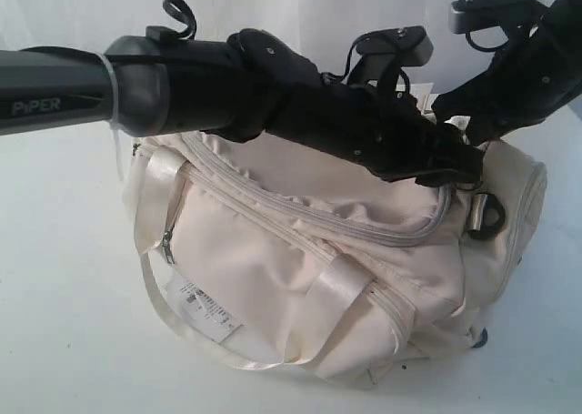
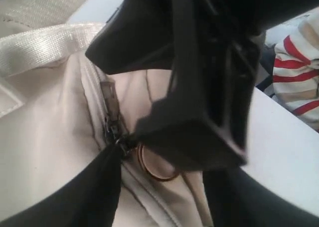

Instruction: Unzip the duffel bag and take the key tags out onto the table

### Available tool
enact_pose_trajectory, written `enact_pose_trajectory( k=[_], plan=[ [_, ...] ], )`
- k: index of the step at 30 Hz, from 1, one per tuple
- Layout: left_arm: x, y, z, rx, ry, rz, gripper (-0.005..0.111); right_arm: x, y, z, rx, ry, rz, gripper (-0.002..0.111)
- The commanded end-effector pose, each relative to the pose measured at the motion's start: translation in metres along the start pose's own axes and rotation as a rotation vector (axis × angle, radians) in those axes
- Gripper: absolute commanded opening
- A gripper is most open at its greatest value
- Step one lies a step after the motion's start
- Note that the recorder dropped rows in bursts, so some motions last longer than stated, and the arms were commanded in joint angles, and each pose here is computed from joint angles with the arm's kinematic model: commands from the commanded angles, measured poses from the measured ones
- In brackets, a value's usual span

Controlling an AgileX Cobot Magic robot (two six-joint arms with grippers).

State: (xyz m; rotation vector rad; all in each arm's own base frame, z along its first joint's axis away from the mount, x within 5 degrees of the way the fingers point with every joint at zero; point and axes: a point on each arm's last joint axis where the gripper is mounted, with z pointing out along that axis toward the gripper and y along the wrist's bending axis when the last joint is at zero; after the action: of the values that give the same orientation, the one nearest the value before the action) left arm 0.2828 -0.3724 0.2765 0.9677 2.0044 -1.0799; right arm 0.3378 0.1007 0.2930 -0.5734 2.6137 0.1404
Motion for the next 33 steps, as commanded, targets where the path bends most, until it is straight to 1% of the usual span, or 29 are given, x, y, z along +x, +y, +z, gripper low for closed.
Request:
enact_pose_trajectory(
  k=[1, 6, 12, 15, 23, 25, 27, 28, 29, 30, 31, 32, 33],
  plan=[
    [-0.007, -0.004, 0.005, 0.035, -0.022, -0.005, 0.055, -0.004, 0.0, -0.012, 0.003, -0.055, 0.01, 0.0],
    [-0.009, -0.005, 0.009, 0.065, -0.012, -0.002, 0.055, -0.004, 0.0, -0.012, 0.003, -0.057, 0.021, 0.0],
    [-0.001, -0.001, 0.017, 0.079, 0.022, -0.014, 0.055, -0.004, 0.0, -0.012, 0.003, -0.057, 0.021, 0.0],
    [0.0, 0.0, 0.017, 0.069, 0.029, 0.009, 0.055, -0.004, 0.0, -0.012, 0.003, -0.057, 0.021, 0.0],
    [0.0, -0.001, 0.017, 0.072, 0.034, 0.01, 0.055, -0.004, 0.0, -0.012, 0.003, -0.057, 0.021, 0.0],
    [0.001, -0.001, 0.017, 0.08, 0.04, 0.01, 0.053, -0.004, 0.0, -0.012, 0.003, -0.057, 0.021, 0.0],
    [0.001, -0.002, 0.016, 0.087, 0.046, 0.01, 0.048, -0.004, 0.0, -0.012, 0.003, -0.059, 0.021, 0.0],
    [0.001, -0.002, 0.016, 0.089, 0.047, 0.008, 0.038, -0.004, 0.0, -0.012, 0.003, -0.059, 0.021, 0.0],
    [0.001, -0.002, 0.016, 0.089, 0.047, 0.008, 0.033, -0.004, 0.0, -0.012, 0.003, -0.059, 0.021, 0.0],
    [0.001, -0.002, 0.016, 0.089, 0.047, 0.008, 0.021, -0.004, 0.0, -0.012, 0.003, -0.057, 0.021, 0.0],
    [0.001, -0.002, 0.016, 0.089, 0.047, 0.008, 0.015, -0.004, 0.0, -0.012, 0.003, -0.057, 0.021, 0.0],
    [0.001, -0.003, 0.016, 0.089, 0.046, 0.009, 0.002, -0.004, 0.0, -0.012, 0.003, -0.057, 0.021, 0.0],
    [-0.001, -0.004, 0.014, 0.092, 0.043, 0.012, 0.0, -0.004, 0.0, -0.012, 0.003, -0.057, 0.021, 0.0]
  ],
)
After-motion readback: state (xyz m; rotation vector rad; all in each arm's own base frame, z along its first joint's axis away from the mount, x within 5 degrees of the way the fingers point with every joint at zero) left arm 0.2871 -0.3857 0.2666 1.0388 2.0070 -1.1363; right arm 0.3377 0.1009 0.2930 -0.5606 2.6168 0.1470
